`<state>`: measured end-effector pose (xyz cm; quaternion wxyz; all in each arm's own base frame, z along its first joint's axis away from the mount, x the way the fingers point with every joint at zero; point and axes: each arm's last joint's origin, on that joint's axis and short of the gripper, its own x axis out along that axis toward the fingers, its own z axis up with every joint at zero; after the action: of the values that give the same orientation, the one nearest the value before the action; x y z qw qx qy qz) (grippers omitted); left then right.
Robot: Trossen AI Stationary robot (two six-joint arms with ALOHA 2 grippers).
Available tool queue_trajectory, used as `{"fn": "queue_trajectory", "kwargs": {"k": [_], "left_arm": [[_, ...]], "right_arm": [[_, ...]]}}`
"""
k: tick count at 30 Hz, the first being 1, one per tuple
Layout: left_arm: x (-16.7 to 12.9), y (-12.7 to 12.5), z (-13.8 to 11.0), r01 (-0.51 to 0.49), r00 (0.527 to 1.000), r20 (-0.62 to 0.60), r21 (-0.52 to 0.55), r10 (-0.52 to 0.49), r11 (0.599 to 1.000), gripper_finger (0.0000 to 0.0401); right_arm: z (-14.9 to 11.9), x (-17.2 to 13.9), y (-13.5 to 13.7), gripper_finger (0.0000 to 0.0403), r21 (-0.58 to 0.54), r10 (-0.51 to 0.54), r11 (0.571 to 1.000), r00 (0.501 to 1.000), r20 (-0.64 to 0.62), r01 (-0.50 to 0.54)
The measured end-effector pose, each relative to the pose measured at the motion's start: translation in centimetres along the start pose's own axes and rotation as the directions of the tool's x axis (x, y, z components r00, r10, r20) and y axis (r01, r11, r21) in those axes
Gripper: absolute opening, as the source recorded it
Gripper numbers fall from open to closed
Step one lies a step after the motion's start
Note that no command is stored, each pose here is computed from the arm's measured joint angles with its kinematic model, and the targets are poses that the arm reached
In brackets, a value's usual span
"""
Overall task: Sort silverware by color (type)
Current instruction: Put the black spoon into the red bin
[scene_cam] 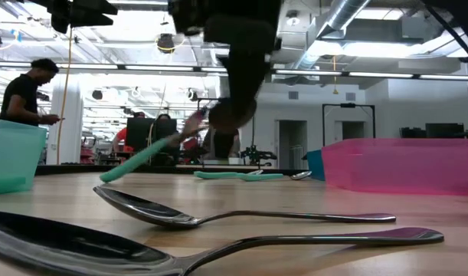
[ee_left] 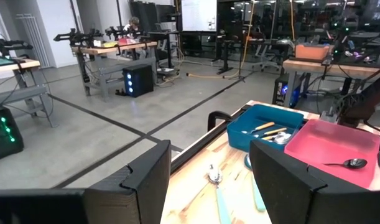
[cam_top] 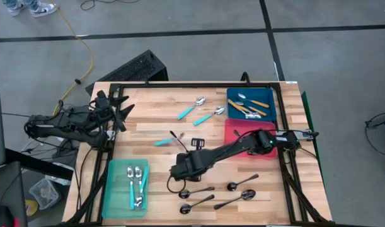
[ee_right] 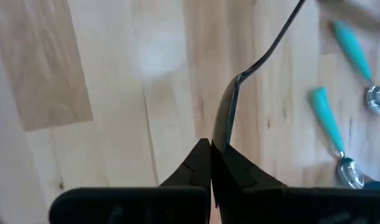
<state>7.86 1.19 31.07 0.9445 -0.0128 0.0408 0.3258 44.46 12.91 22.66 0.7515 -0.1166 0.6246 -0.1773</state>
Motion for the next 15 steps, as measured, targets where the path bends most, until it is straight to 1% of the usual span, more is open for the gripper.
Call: {"fn": "queue_trajectory", "kwargs": {"k": [3, 8, 15], "left_arm": [[0.0, 0.0, 0.0, 0.0, 1.0, 0.002, -0.002, 0.0, 1.0, 0.0206], [0.0, 0.0, 0.0, 0.0, 1.0, 0.003, -0.003, 0.0, 1.0, 0.0206], [0.0, 0.0, 0.1, -0.001, 1.0, 0.004, -0.003, 0.001, 1.0, 0.0206]], "right_arm": [[-0.3, -1.8, -0.6, 0.0024, 0.005, -0.001, 1.0, 1.0, 0.028, 0.001], [-1.0, -4.8, -2.5, 0.0024, 0.062, 0.011, 0.998, 0.997, 0.072, -0.015], [-2.0, -7.3, -4.3, 0.0024, 0.098, -0.002, 0.995, 0.995, 0.099, -0.008]]}}
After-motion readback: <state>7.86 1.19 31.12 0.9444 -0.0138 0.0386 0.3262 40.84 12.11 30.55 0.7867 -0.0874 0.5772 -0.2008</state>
